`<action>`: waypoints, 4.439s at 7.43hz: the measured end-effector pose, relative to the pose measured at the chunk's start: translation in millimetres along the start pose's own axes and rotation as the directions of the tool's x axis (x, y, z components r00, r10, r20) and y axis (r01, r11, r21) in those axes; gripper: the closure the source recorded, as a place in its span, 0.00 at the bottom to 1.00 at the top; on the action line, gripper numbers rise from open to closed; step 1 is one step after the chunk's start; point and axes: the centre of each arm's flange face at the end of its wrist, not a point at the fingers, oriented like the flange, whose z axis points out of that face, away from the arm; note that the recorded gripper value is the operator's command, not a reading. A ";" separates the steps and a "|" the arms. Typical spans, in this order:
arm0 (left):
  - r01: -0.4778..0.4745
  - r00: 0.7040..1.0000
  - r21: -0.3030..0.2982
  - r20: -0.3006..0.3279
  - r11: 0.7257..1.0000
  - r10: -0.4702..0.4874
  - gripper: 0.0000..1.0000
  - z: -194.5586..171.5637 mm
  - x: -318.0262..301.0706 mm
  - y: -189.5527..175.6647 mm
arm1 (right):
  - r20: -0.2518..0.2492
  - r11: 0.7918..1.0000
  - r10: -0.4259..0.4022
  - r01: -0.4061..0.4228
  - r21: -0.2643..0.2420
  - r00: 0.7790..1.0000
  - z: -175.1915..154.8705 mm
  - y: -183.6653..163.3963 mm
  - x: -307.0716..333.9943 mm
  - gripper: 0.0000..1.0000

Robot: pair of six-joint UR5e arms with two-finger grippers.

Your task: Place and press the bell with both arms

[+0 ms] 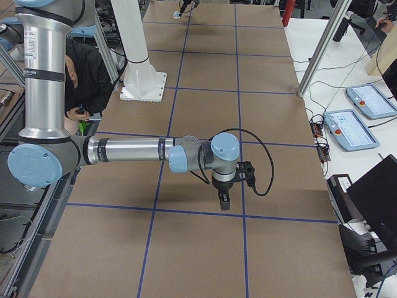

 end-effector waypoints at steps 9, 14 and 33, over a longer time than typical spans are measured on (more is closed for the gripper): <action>0.034 0.999 -0.103 -0.009 0.994 -0.035 0.00 25.8 3.4 5.5 | 0.002 1.000 -0.001 0.001 0.001 1.000 -1.9 6.2 -1.7 0.00; 0.035 0.999 -0.123 -0.004 0.992 -0.035 0.06 31.6 0.2 9.9 | 0.002 1.000 0.002 -0.002 -0.002 1.000 -0.4 8.7 -0.4 0.00; 0.050 0.997 0.170 -0.066 0.984 -0.039 1.00 -89.4 101.0 -81.1 | 0.027 1.000 0.002 -0.002 -0.001 1.000 -3.8 21.7 -5.6 0.00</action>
